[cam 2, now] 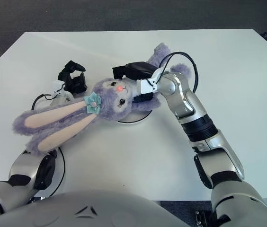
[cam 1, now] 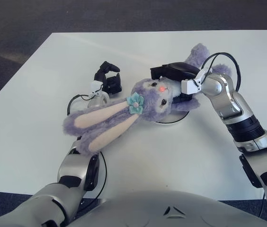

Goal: Put the doll into the plate.

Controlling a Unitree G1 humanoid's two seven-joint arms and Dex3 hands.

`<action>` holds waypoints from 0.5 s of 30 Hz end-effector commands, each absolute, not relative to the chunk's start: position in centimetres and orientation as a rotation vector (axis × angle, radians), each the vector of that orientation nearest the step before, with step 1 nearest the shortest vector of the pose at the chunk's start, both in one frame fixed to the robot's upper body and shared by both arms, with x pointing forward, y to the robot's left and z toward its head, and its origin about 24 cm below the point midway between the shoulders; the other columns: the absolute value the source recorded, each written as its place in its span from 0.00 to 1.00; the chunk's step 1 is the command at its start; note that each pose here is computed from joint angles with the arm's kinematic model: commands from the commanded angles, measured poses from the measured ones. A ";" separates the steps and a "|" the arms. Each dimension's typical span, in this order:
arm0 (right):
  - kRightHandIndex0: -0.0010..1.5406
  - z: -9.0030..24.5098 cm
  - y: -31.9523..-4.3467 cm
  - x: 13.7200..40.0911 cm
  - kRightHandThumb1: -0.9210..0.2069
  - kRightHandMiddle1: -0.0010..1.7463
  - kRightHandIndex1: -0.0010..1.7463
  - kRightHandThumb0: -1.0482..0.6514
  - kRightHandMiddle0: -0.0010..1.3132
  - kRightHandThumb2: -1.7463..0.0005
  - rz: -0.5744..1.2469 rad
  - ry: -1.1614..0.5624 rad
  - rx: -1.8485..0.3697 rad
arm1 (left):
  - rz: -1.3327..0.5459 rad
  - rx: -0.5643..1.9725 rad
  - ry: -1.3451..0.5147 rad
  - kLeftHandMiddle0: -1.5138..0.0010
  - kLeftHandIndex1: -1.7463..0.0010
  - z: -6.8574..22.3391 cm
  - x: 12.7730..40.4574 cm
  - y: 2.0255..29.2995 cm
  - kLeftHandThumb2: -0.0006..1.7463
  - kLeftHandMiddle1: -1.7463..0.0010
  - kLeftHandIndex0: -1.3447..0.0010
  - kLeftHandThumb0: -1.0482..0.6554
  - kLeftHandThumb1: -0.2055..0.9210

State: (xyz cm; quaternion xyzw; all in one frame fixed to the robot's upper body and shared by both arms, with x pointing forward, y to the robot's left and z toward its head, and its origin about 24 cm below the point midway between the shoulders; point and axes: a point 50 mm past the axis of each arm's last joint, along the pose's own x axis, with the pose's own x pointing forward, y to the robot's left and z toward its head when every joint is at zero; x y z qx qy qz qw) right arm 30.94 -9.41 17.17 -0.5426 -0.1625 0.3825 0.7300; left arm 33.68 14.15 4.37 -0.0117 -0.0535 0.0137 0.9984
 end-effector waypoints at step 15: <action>0.09 18.6 -10.5 31.0 0.55 0.51 0.41 0.29 0.00 0.48 0.944 -0.257 -0.969 | 0.034 -0.048 0.169 0.18 0.00 -2.6 29.6 12.9 0.69 0.00 0.60 0.35 0.54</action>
